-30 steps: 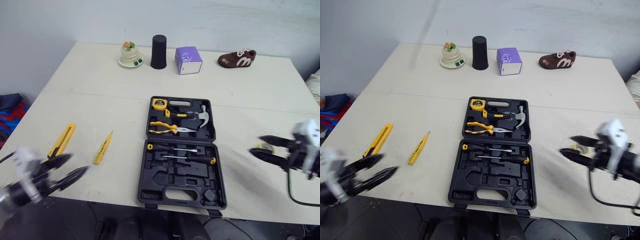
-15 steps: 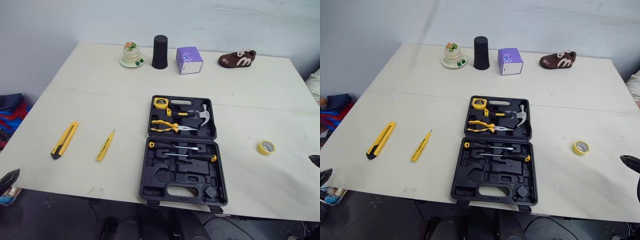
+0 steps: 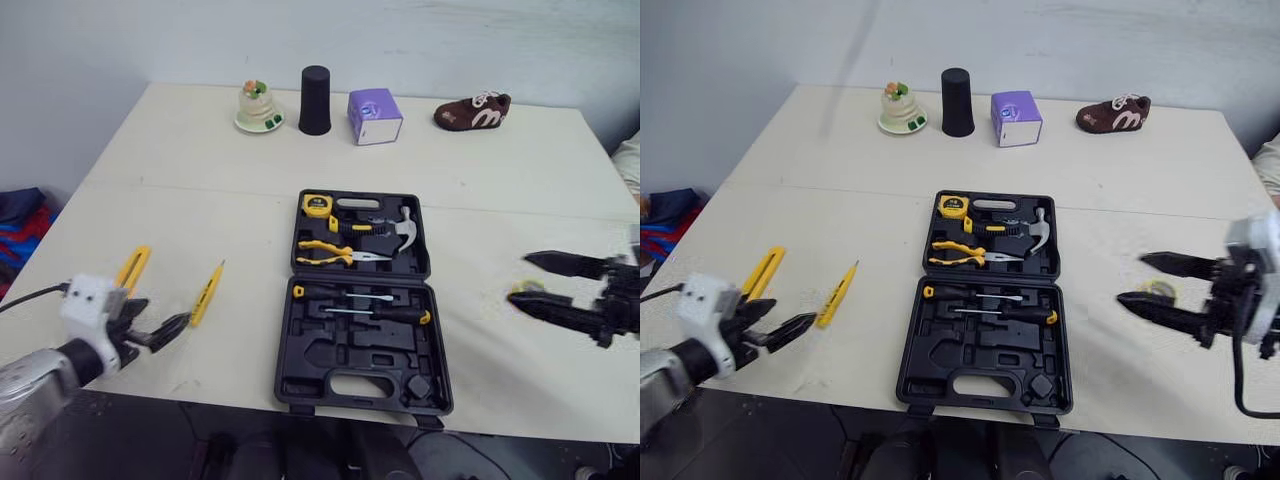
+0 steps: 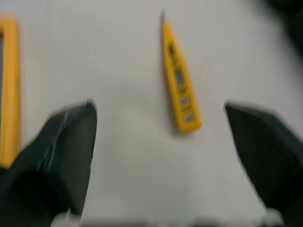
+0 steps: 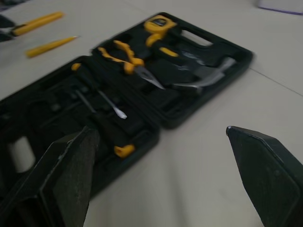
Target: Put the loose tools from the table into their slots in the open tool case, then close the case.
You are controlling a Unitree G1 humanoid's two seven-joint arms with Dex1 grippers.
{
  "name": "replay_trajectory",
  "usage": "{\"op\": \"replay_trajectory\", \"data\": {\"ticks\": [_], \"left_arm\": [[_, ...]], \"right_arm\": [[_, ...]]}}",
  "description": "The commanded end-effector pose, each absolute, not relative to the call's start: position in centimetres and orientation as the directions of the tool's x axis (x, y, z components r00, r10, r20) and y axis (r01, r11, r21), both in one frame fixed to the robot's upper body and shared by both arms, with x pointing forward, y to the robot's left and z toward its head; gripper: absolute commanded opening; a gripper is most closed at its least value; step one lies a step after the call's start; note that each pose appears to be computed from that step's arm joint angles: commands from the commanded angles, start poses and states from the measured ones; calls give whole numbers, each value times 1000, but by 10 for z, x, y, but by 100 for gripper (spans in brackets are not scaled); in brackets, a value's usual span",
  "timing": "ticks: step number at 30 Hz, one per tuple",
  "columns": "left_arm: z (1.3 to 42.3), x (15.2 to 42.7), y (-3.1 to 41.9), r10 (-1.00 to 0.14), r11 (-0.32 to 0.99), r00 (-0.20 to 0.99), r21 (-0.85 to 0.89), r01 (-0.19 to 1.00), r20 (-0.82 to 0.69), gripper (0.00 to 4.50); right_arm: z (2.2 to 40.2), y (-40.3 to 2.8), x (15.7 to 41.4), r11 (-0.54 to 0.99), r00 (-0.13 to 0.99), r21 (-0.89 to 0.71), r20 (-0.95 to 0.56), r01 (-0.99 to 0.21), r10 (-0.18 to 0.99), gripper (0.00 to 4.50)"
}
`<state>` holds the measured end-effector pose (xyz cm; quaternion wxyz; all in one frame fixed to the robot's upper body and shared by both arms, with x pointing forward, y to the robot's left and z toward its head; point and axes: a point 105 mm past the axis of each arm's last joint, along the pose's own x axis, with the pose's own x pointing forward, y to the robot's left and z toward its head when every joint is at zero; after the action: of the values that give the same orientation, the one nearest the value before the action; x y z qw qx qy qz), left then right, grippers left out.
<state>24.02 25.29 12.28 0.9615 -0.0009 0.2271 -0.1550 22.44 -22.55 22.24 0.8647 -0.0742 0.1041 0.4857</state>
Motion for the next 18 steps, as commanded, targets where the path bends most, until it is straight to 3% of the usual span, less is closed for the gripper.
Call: {"op": "replay_trajectory", "data": {"ticks": [1, 4, 11, 15, 18], "left_arm": [[114, 247, 239, -269, 959, 816, -66, 275, -512, 450], [109, 258, 231, -274, 959, 802, -86, 271, -531, 450], [95, 275, 224, -237, 961, 765, -26, 277, -599, 450], [85, 276, 219, -240, 958, 748, -28, 285, -619, 331], [84, 279, 219, -249, 960, 755, -50, 277, -606, 197]], "right_arm": [[231, -184, 214, 362, 364, -53, -240, -931, 900, 446], [232, -161, 210, 259, 268, -72, -239, -963, 933, 446], [232, -136, 217, 157, 178, -110, -221, -981, 959, 446], [232, -130, 218, 139, 162, -120, -211, -983, 964, 450], [231, -130, 219, 144, 167, -124, -206, -982, 964, 450]]}}
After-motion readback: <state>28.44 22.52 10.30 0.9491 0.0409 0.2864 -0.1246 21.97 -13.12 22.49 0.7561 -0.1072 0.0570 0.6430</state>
